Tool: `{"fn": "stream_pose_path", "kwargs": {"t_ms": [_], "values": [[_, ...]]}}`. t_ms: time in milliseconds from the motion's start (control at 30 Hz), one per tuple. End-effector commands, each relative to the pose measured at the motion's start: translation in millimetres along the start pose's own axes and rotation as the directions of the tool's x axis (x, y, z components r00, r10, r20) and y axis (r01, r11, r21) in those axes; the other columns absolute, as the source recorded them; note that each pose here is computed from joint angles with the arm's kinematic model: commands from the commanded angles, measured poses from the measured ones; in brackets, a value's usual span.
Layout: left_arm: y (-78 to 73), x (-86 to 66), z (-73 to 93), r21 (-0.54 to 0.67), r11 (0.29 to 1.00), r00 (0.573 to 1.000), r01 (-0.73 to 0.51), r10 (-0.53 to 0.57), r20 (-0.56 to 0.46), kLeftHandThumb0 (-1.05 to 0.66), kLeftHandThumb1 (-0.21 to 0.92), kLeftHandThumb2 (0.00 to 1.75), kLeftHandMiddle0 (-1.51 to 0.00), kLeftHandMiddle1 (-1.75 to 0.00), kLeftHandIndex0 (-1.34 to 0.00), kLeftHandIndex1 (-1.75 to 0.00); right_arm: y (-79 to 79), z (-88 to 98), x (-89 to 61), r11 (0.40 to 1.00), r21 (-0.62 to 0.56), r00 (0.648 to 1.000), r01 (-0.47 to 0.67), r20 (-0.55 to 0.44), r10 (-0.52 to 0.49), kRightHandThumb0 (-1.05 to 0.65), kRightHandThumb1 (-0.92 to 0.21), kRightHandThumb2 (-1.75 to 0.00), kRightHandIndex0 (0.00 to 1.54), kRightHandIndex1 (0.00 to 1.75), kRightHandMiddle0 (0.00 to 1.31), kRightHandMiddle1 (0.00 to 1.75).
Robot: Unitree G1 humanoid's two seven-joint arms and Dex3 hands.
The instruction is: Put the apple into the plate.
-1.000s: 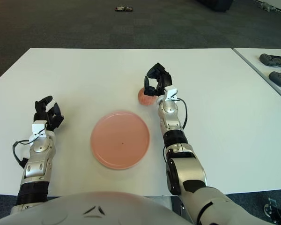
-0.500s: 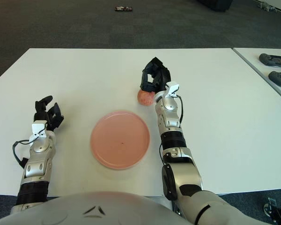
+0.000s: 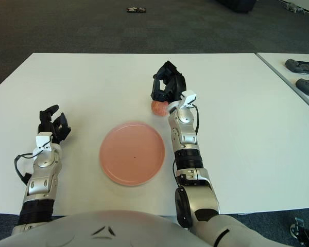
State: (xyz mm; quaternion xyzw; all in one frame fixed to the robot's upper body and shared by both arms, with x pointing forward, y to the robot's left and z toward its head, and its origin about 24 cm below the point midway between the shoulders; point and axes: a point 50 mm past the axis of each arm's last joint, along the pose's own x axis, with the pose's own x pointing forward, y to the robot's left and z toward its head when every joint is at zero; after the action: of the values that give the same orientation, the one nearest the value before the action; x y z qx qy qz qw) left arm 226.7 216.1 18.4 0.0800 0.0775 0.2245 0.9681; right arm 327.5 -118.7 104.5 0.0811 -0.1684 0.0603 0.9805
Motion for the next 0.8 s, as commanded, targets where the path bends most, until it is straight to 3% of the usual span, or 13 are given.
{"fn": "stream_pose_path", "kwargs": {"t_ms": [0, 100, 167, 200, 267, 333, 367, 400, 433, 500, 767], "values": [[-0.4, 1.6, 2.3, 0.003, 1.0, 1.0, -0.005, 0.005, -0.001, -0.71, 0.92, 0.77, -0.34, -0.38, 0.0, -0.97, -3.9, -3.0, 7.8, 0.991, -0.131, 0.999, -0.021, 0.024, 0.024, -0.5, -0.23, -1.42, 1.2, 1.75, 0.67, 1.75], [-0.6, 1.7, 1.9, -0.004, 1.0, 1.0, -0.006, 0.006, -0.004, -0.71, 0.92, 0.77, -0.34, -0.38, 0.0, -0.98, -3.9, -7.6, 12.4, 0.963, -0.265, 0.999, -0.044, 0.018, 0.05, -0.48, -0.29, -1.35, 1.1, 1.75, 0.63, 1.75], [-0.8, 1.6, 1.8, -0.007, 1.0, 1.0, -0.005, 0.005, -0.004, -0.71, 0.92, 0.77, -0.34, -0.37, 0.0, -0.98, -4.0, -9.3, 13.2, 0.941, -0.331, 0.998, -0.062, 0.008, 0.069, -0.45, -0.41, -1.19, 0.87, 1.75, 0.54, 1.75], [-1.0, 1.5, 1.6, -0.007, 1.0, 1.0, -0.004, 0.004, -0.004, -0.71, 0.92, 0.77, -0.33, -0.37, 0.0, -0.98, -4.7, -10.5, 13.7, 0.912, -0.4, 0.995, -0.094, -0.009, 0.099, -0.43, -0.49, -1.09, 0.66, 1.75, 0.48, 1.75], [-1.4, 1.2, 1.4, -0.008, 1.0, 1.0, -0.003, 0.003, -0.003, -0.72, 0.92, 0.76, -0.33, -0.37, 0.0, -0.98, -6.4, -12.4, 14.4, 0.856, -0.498, 0.989, -0.139, -0.033, 0.141, -0.65, -0.66, -0.73, 0.27, 1.25, 0.2, 1.38], [-1.5, 0.9, 1.3, -0.008, 1.0, 1.0, -0.002, 0.002, -0.002, -0.72, 0.92, 0.76, -0.33, -0.37, 0.0, -0.98, -8.1, -13.4, 14.9, 0.806, -0.569, 0.985, -0.164, -0.044, 0.169, -0.75, -0.79, -0.49, 0.14, 0.95, 0.1, 1.09], [-1.7, 0.5, 1.3, -0.007, 1.0, 1.0, -0.001, 0.001, -0.002, -0.72, 0.92, 0.76, -0.33, -0.37, 0.0, -0.98, -9.1, -13.5, 14.9, 0.784, -0.596, 0.983, -0.171, -0.047, 0.179, -0.83, -0.84, -0.4, 0.09, 0.69, 0.06, 0.82], [-1.8, 0.2, 1.4, -0.006, 1.0, 1.0, -0.001, 0.001, -0.002, -0.72, 0.92, 0.76, -0.33, -0.37, 0.0, -0.98, -11.5, -13.9, 15.3, 0.755, -0.632, 0.981, -0.173, -0.047, 0.186, -0.86, -0.85, -0.37, 0.07, 0.59, 0.05, 0.72], [-1.9, 0.0, 1.4, -0.006, 1.0, 1.0, -0.001, 0.001, -0.002, -0.72, 0.92, 0.77, -0.33, -0.37, 0.0, -0.98, -13.2, -14.2, 15.6, 0.735, -0.656, 0.981, -0.173, -0.046, 0.19, -0.93, -0.88, -0.34, 0.04, 0.38, 0.03, 0.48], [-1.9, -0.4, 1.5, -0.004, 1.0, 1.0, -0.002, 0.002, -0.004, -0.72, 0.92, 0.77, -0.33, -0.37, 0.0, -0.98, -19.4, -15.6, 17.2, 0.676, -0.723, 0.984, -0.146, -0.037, 0.173, -1.0, -0.9, -0.27, 0.02, 0.16, 0.01, 0.2], [-2.6, -2.6, 1.8, 0.0, 1.0, 1.0, -0.002, 0.002, -0.004, -0.71, 0.92, 0.77, -0.35, -0.38, 0.0, -0.98, -28.8, -17.8, 21.5, 0.564, -0.82, 0.99, -0.102, -0.029, 0.138, -1.05, -0.92, -0.25, 0.0, 0.01, 0.0, 0.01]]}}
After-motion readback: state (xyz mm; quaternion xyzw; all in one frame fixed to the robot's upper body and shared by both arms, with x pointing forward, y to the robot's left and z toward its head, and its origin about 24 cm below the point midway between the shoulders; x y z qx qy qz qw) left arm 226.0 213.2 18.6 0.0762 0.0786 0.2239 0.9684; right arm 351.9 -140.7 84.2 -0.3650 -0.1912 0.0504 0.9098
